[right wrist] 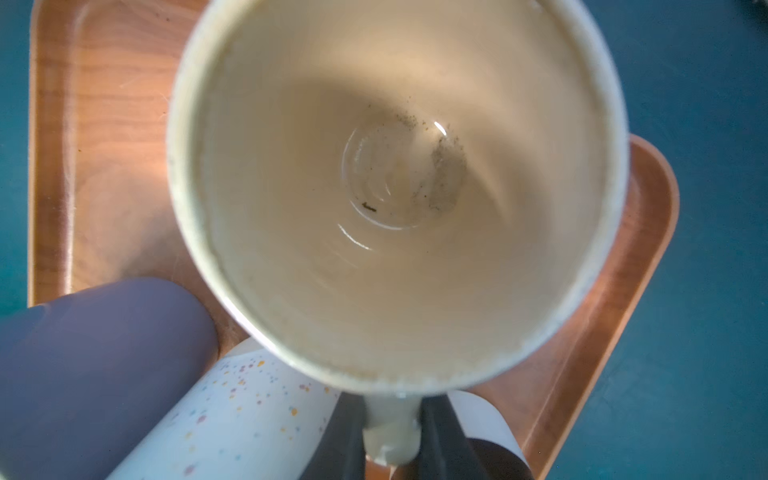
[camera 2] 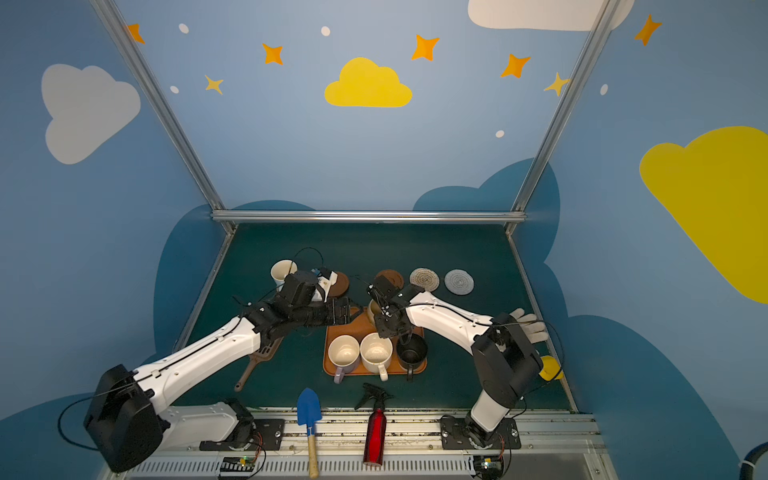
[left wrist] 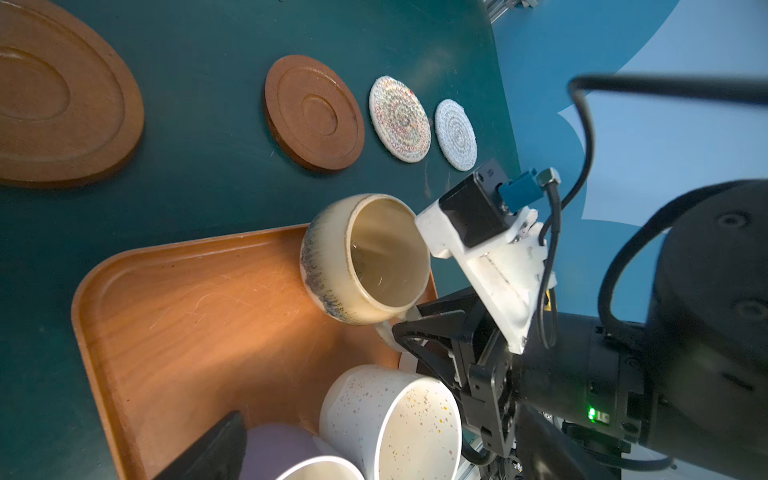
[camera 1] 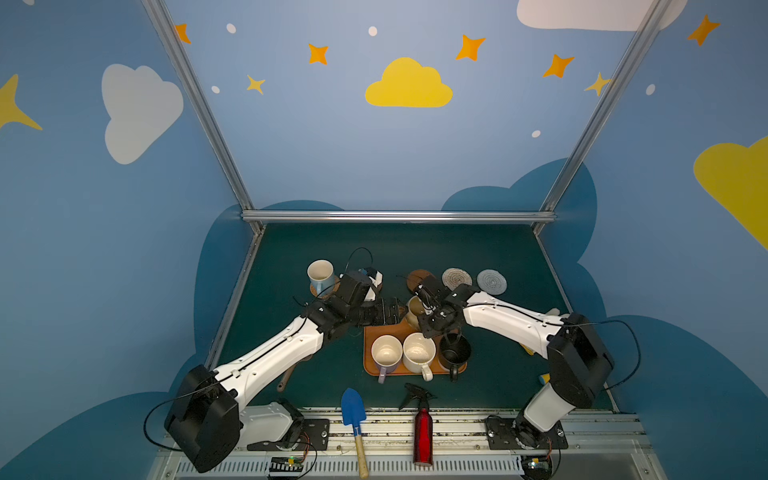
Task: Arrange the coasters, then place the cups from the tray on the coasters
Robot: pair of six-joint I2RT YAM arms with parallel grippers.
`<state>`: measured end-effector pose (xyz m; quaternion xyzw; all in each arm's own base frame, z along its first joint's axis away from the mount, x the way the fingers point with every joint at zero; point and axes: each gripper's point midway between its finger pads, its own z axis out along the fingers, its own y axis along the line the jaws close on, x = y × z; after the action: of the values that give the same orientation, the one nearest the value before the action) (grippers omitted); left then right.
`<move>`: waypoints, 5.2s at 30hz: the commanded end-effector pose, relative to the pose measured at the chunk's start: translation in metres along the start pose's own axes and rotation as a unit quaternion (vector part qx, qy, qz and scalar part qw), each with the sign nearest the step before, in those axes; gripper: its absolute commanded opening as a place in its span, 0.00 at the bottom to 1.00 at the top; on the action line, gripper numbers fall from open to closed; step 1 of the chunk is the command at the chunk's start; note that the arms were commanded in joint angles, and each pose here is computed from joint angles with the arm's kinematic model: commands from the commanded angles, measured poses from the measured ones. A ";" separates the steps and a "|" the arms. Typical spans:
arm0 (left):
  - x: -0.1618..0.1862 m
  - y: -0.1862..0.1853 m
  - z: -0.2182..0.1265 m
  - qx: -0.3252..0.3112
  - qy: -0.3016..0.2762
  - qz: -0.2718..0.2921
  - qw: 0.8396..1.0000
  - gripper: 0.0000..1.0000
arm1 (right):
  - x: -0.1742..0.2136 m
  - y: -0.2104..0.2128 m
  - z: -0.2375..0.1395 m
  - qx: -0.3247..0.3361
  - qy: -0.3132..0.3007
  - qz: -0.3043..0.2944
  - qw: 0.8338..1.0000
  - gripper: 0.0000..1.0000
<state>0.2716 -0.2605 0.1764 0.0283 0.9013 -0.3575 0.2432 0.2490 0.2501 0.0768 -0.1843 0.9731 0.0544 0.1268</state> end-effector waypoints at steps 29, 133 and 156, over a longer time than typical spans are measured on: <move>-0.006 0.004 -0.015 -0.005 -0.017 0.010 1.000 0.99 | -0.019 0.004 -0.002 0.006 -0.015 -0.014 1.000 0.00; -0.050 0.097 -0.080 -0.106 -0.122 -0.094 0.982 0.99 | -0.179 0.148 0.036 -0.100 -0.024 0.070 0.992 0.31; -0.047 0.097 -0.079 -0.104 -0.117 -0.097 0.983 0.99 | -0.167 0.160 0.027 -0.132 -0.016 0.059 0.989 0.31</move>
<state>0.3030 -0.1311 0.1824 -0.1294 0.8991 -0.2819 0.3088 0.3502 0.4539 0.0767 -0.1333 0.9714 0.1694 0.0993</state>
